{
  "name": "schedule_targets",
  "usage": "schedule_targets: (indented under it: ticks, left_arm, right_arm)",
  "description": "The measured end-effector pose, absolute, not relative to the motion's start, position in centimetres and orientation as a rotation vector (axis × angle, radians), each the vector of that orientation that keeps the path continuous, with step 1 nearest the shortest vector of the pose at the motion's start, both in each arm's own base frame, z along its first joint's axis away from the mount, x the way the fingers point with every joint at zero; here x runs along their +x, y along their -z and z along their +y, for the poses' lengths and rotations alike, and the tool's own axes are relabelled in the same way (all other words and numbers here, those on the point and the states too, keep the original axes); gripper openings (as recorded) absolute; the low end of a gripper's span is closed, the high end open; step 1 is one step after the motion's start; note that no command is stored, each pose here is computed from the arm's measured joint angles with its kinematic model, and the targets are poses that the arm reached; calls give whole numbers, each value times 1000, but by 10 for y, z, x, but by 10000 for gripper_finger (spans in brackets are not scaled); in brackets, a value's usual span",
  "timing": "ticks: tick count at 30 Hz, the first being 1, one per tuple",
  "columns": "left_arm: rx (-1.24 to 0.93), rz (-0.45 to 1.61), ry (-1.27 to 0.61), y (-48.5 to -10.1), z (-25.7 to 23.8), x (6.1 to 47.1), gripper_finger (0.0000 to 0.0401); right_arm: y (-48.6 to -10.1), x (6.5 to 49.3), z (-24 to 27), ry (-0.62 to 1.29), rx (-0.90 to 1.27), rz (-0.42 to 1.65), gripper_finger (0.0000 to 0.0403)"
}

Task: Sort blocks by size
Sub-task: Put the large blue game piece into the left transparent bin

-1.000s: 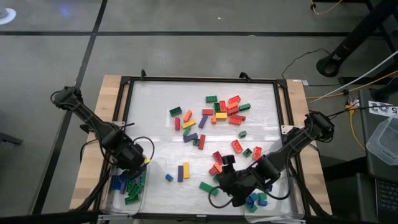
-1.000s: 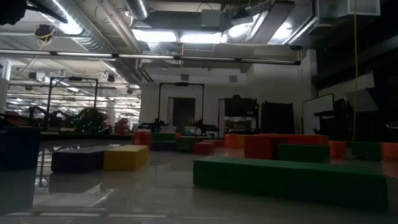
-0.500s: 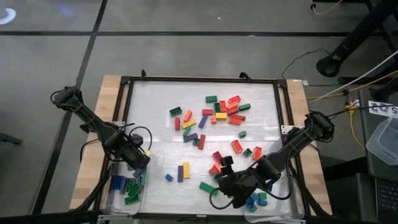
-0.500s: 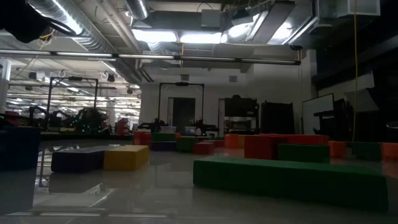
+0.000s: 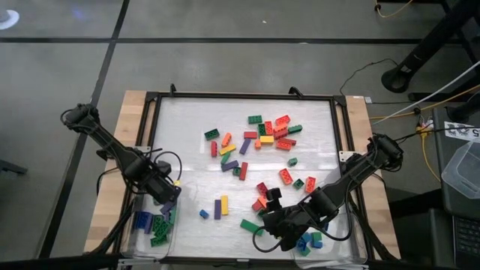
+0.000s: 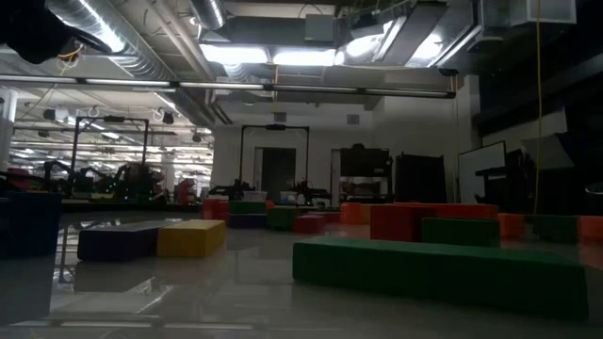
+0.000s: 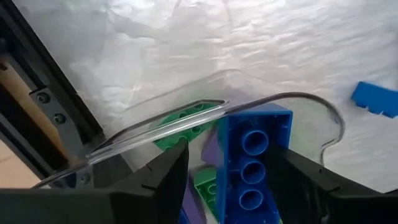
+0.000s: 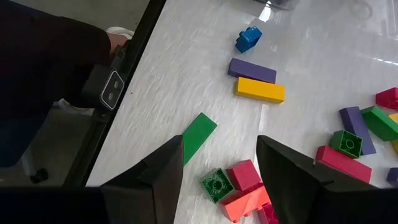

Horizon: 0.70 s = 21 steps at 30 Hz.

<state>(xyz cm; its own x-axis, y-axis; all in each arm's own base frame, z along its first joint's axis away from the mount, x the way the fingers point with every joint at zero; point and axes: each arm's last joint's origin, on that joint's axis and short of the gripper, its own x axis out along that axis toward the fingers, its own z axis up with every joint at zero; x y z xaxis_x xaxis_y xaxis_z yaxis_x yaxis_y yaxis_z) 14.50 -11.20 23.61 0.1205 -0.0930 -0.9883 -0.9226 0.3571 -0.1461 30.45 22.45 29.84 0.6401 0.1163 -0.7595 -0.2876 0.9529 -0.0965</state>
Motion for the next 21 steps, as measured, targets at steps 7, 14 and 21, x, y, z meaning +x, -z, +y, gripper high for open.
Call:
schedule_targets:
  ticks: [7,14,21]
  left_arm:
    - [-1057,1153,-832,-244,-104,141,190]
    - [-1071,1128,-852,-248,-100,136,190]
    - [-1050,1223,-804,-247,-103,134,190]
  right_arm:
    - [-298,304,224,-232,-217,847,202]
    - [-298,304,224,-232,-218,848,202]
    - [-295,313,225,-215,-294,796,202]
